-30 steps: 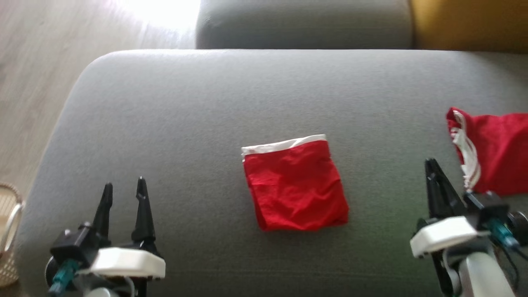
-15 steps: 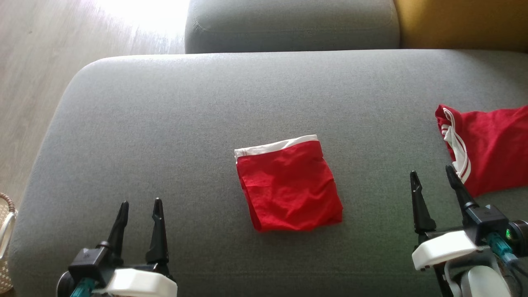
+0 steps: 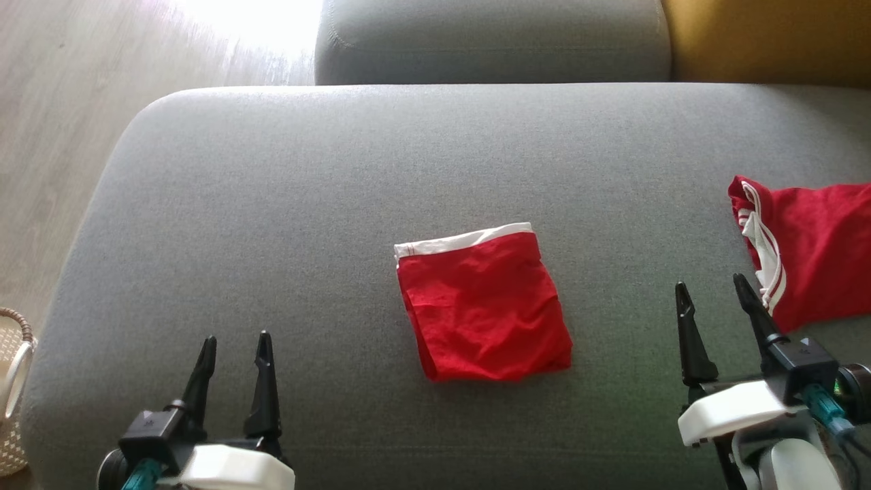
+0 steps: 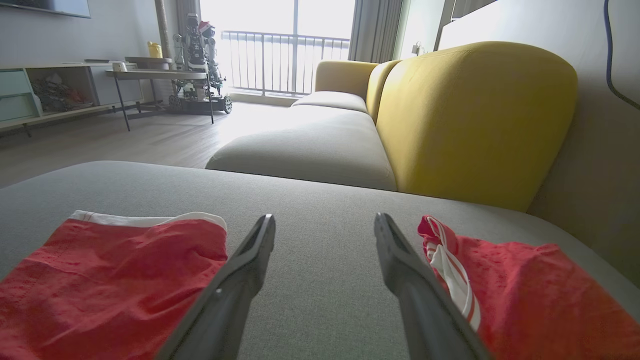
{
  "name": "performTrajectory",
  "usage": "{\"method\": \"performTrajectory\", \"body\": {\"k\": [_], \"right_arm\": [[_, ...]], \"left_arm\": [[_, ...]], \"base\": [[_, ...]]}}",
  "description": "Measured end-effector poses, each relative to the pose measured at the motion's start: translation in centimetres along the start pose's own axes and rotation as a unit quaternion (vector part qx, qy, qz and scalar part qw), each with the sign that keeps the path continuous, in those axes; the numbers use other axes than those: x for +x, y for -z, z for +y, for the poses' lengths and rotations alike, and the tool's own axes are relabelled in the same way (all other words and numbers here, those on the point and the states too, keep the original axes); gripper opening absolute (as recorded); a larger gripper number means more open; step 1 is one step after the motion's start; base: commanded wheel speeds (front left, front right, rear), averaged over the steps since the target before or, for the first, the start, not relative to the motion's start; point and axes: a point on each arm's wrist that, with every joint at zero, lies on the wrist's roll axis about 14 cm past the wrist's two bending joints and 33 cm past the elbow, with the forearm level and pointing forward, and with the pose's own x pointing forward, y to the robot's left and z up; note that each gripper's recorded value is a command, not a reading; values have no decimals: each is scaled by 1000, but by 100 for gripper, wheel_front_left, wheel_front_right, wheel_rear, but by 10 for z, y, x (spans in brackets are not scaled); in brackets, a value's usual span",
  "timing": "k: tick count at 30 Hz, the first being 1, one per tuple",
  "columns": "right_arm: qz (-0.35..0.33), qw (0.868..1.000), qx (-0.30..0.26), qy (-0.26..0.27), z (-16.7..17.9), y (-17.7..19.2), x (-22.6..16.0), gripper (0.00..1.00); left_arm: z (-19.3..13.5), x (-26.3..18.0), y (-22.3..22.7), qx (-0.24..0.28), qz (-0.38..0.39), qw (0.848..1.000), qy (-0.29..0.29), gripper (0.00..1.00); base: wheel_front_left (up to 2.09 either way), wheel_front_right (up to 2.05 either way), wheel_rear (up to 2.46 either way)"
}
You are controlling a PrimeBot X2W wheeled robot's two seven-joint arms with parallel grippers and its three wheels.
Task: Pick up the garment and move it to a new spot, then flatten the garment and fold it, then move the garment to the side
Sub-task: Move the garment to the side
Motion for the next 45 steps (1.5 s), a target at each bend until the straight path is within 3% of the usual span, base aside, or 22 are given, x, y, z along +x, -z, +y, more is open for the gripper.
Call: {"method": "performTrajectory", "body": {"k": [25,28,33,40,45], "right_arm": [[9,1000,9,11,-7,6,-1,100],[22,999,40,18,-7,16,-2,100],[90,992,87,-25,29,59,0,100],[118,980,141,-75,68,60,59,100],[210,951,206,-91,91,94,72,100]], "left_arm": [[-3,-1,5,-1,7,1000,4,100],[-3,-1,7,-1,11,1000,5,100],[-7,6,12,-3,21,1000,9,100],[-11,23,10,-7,18,1000,15,100],[3,21,15,-6,26,1000,-9,100]], "base": [[0,0,0],[0,0,0],[0,0,0],[0,0,0],[0,0,0]]}}
